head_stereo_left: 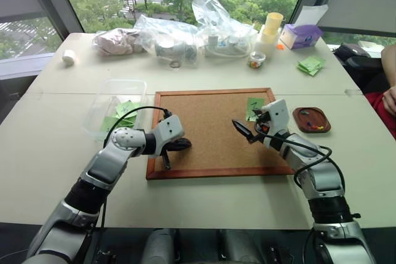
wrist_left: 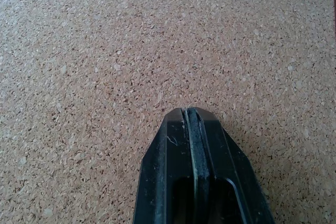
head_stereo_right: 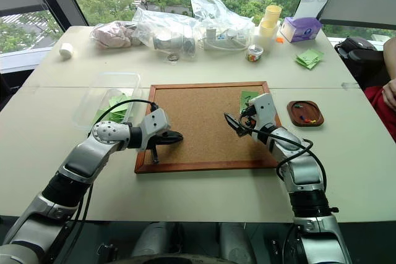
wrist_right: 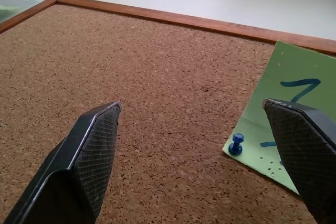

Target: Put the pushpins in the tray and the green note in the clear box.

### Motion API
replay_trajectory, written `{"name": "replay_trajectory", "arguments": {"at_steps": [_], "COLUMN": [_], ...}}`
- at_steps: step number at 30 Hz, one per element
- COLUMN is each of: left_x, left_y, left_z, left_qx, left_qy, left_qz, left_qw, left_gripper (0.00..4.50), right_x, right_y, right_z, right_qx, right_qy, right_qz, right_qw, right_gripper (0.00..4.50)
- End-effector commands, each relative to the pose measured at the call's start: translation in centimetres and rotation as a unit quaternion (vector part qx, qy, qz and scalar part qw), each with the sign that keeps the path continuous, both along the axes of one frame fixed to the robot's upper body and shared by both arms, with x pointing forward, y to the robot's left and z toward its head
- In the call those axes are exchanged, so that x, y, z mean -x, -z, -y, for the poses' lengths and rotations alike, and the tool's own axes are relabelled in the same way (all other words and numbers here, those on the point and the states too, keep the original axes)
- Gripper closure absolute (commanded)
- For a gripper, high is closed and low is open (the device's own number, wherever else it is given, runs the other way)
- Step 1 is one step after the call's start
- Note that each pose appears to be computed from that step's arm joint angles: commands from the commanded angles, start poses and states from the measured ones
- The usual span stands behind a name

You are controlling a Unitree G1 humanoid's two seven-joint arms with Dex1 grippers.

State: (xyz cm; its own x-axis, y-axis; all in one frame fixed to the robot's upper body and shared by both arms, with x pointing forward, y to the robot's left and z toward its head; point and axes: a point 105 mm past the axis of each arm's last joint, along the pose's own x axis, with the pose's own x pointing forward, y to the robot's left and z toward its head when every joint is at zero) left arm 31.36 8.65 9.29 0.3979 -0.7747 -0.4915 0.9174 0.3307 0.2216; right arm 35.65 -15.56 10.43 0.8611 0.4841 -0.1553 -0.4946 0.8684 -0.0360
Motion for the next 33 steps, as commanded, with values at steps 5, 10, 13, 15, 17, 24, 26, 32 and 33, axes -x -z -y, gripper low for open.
{"name": "replay_trajectory", "arguments": {"at_steps": [5, 10, 13, 15, 17, 24, 26, 32, 33], "left_x": [0.6, 0.6, 0.5, 0.5, 0.4, 0.2, 0.2, 0.2, 0.2], "left_y": [2.0, 2.0, 1.9, 1.9, 1.9, 1.7, 1.7, 1.7, 1.7], "left_z": [0.1, 0.1, 0.1, 0.1, 0.1, 0.0, 0.0, -0.1, -0.1], "left_qx": [-0.018, -0.017, -0.017, -0.017, -0.017, -0.017, -0.017, -0.017, -0.017], "left_qy": [-0.003, -0.005, -0.005, -0.005, -0.005, -0.006, -0.007, -0.007, -0.007], "left_qz": [-0.029, -0.028, -0.027, -0.025, -0.024, -0.020, -0.019, -0.020, -0.021], "left_qw": [0.999, 0.999, 0.999, 1.000, 1.000, 1.000, 1.000, 1.000, 1.000], "left_gripper": [4.50, 4.50, 4.50, 4.50, 4.50, 4.50, 4.50, 4.50, 4.50], "right_x": [-0.6, -0.5, -0.3, -0.3, -0.3, -0.7, -0.9, -1.5, -1.5], "right_y": [-0.2, 0.4, 1.1, 1.5, 1.6, 1.7, 1.0, -3.5, -4.5], "right_z": [0.0, 0.1, 0.1, 0.1, 0.2, 0.5, 0.6, 0.8, 0.8], "right_qx": [-0.026, -0.035, -0.038, -0.036, -0.035, -0.010, -0.004, -0.022, -0.028], "right_qy": [-0.002, -0.004, -0.004, -0.001, 0.000, 0.010, 0.009, 0.010, 0.011], "right_qz": [-0.023, -0.048, -0.062, -0.069, -0.072, -0.057, -0.038, 0.064, 0.082], "right_qw": [0.999, 0.998, 0.997, 0.997, 0.997, 0.998, 0.999, 0.998, 0.996], "right_gripper": [0.06, 1.20, 2.76, 3.69, 4.47, 4.47, 4.47, 4.47, 4.47]}}
